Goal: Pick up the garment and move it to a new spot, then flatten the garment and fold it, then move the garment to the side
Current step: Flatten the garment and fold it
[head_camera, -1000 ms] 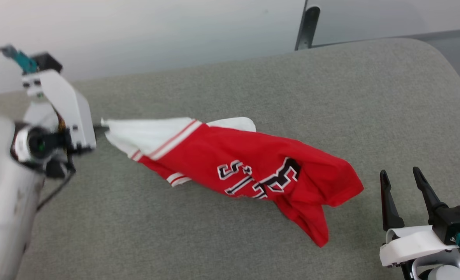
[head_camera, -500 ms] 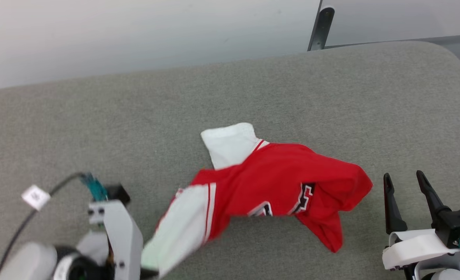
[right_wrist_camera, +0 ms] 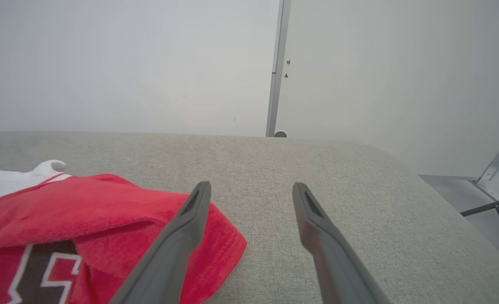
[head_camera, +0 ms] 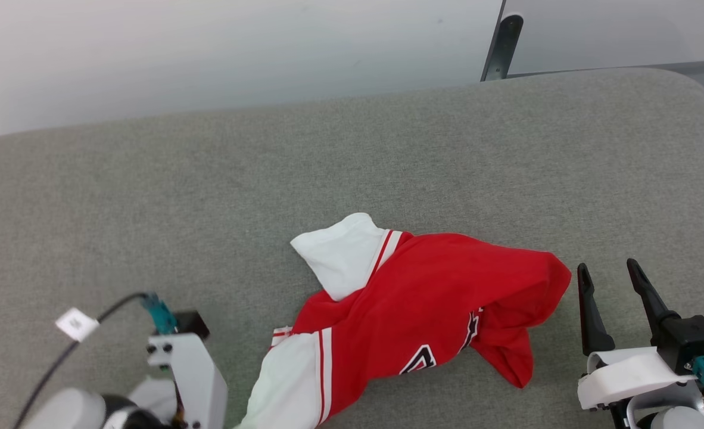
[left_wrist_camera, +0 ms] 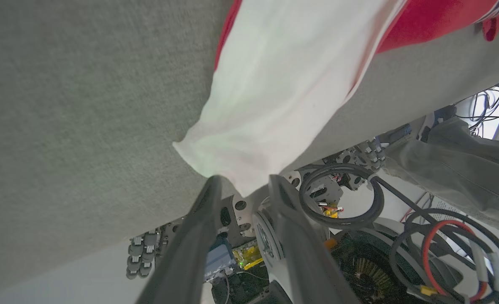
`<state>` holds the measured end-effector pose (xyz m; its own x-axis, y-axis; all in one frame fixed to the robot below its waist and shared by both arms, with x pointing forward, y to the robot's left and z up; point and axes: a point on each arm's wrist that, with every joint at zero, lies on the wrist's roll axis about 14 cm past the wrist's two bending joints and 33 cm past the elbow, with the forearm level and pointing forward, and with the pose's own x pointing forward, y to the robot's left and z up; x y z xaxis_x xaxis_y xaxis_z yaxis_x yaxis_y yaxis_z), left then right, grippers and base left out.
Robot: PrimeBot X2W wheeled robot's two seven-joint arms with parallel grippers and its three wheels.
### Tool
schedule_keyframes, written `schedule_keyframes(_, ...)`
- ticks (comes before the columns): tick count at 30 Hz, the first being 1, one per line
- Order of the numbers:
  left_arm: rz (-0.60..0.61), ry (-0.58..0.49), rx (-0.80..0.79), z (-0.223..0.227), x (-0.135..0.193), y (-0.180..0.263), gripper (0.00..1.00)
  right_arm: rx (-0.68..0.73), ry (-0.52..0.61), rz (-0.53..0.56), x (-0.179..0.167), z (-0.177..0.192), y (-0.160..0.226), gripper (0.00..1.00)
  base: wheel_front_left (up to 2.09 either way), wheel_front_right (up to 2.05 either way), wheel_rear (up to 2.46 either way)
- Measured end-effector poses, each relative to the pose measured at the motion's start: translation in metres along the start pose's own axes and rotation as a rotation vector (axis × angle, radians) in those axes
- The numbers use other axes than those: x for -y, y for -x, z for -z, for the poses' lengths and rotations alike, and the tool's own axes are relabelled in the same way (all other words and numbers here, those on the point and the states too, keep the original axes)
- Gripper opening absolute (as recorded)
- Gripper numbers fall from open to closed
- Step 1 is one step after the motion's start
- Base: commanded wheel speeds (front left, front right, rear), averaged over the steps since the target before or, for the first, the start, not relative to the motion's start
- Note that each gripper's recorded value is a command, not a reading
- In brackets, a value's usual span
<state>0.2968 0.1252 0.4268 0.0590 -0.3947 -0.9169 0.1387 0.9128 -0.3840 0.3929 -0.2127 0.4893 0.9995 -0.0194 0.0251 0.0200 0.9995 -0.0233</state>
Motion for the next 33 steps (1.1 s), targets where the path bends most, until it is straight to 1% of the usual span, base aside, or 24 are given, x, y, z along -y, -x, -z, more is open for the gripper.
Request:
schedule_keyframes(4,-0.037,-0.042,0.088,-0.024,-0.005,0.012,1.00,0.021,0.001,-0.003,-0.001,-0.007,0.001,1.00,0.00,0.00,0.00)
schedule_keyframes(6,-0.026,-0.073,0.158,-0.042,0.002,0.021,1.00,0.042,0.004,0.000,0.000,-0.014,0.002,1.00,0.00,0.00,0.00)
schedule_keyframes(8,-0.022,-0.128,0.251,-0.063,0.010,0.032,1.00,0.072,0.014,0.007,0.003,-0.024,0.003,1.00,0.00,0.00,0.00)
schedule_keyframes(12,-0.007,-0.291,0.559,-0.125,0.035,0.064,1.00,0.125,0.048,0.023,0.009,-0.042,0.009,1.00,0.00,0.00,0.00)
schedule_keyframes(14,0.016,-0.400,0.703,-0.151,0.053,0.076,1.00,0.135,0.046,0.037,0.014,-0.046,0.013,1.00,0.00,0.00,0.00)
schedule_keyframes(15,0.035,-0.459,0.749,-0.159,0.062,0.076,1.00,0.143,0.049,0.042,0.016,-0.048,0.015,1.00,0.00,0.00,0.00)
schedule_keyframes(16,0.059,-0.481,0.755,-0.162,0.069,0.070,1.00,0.149,0.051,0.048,0.018,-0.050,0.016,1.00,0.00,0.00,0.00)
schedule_keyframes(19,0.093,-0.515,0.698,-0.164,0.074,0.043,1.00,0.128,0.048,0.072,0.025,-0.044,0.024,1.00,0.00,0.00,0.00)
schedule_keyframes(24,0.068,-0.626,0.661,-0.188,0.084,0.026,1.00,0.111,0.038,0.111,0.037,-0.040,0.031,1.00,0.00,0.00,0.00)
schedule_keyframes(27,0.030,-0.620,0.621,-0.204,0.076,0.013,1.00,0.094,0.031,0.135,0.044,-0.035,0.035,1.00,0.00,0.00,0.00)
schedule_keyframes(29,-0.002,-0.634,0.582,-0.211,0.070,0.003,1.00,0.081,0.026,0.154,0.049,-0.031,0.039,1.00,0.00,0.00,0.00)
schedule_keyframes(33,-0.020,-0.603,0.481,-0.218,0.062,-0.025,1.00,0.057,0.025,0.183,0.058,-0.024,0.042,1.00,0.00,0.00,0.00)
